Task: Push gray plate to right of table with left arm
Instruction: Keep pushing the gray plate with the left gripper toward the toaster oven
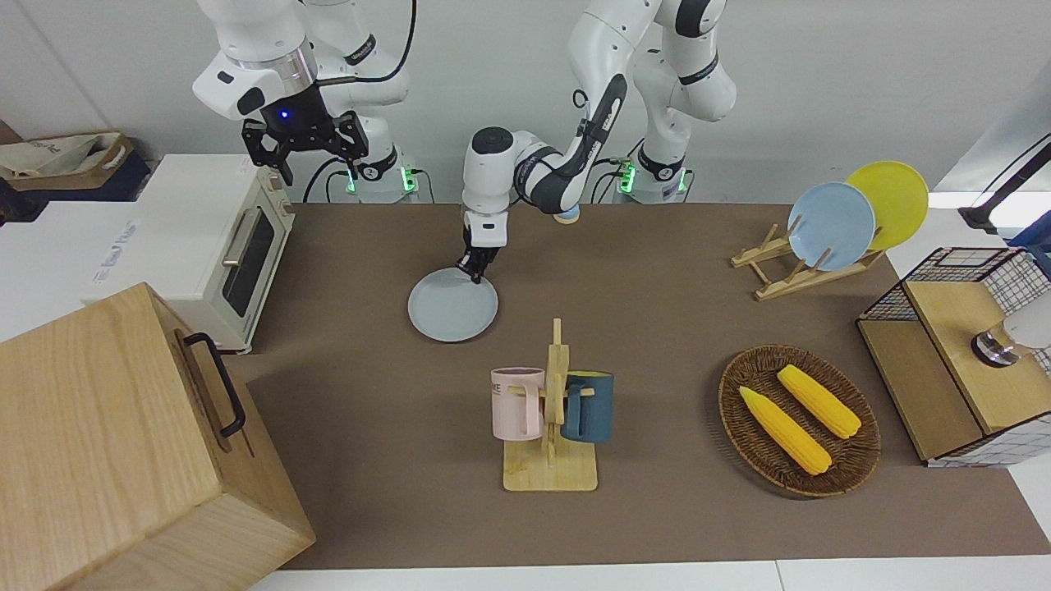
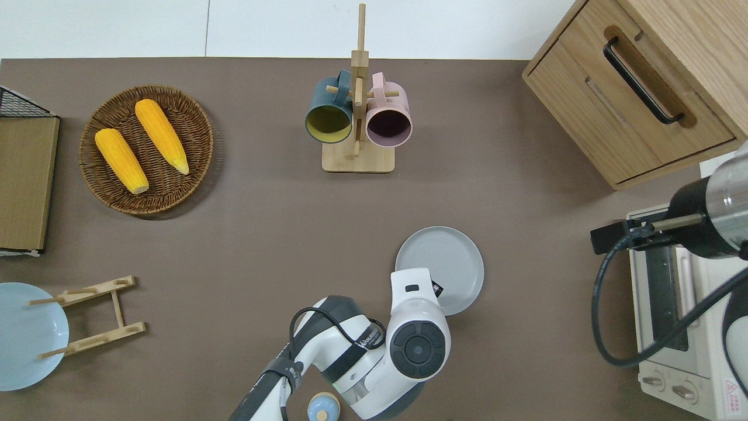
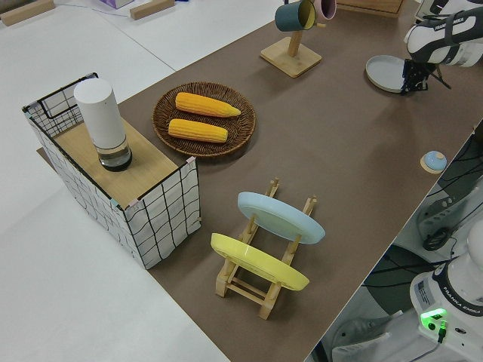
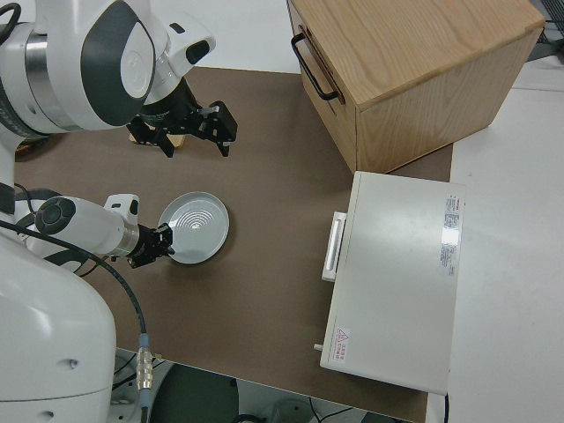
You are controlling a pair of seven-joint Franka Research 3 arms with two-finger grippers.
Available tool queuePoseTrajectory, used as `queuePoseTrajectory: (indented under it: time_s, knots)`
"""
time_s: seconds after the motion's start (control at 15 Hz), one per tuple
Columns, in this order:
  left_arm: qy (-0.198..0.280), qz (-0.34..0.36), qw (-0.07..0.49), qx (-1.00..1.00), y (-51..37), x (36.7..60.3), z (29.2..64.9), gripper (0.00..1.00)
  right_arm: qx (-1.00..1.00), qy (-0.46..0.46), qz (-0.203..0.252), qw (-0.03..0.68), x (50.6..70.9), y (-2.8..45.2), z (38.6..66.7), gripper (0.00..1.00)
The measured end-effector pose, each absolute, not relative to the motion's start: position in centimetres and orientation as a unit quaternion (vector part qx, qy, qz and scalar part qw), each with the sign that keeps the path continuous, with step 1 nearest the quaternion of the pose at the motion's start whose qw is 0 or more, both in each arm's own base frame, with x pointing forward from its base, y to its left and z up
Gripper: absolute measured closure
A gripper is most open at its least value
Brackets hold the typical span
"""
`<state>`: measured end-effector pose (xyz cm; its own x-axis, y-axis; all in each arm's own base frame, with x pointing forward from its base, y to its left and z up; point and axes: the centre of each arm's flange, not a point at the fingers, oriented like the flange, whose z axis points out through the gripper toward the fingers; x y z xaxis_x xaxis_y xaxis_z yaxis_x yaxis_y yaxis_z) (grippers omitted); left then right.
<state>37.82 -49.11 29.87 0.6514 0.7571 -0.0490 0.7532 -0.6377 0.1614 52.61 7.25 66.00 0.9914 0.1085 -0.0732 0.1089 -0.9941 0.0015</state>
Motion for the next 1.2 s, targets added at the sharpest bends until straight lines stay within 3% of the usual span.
queuePoseTrajectory:
  time_s: [1.0,1.2]
  knots:
    - [0.397,0.017,0.092,0.913,-53.5,35.8,29.7,0.93,0.998,0.054,-0.037,0.003,52.6,7.3,66.0,0.01]
    - [0.396,0.016,0.09,0.914,-53.7,35.7,29.5,0.66,0.998,0.054,-0.037,0.003,52.6,7.3,66.0,0.01]
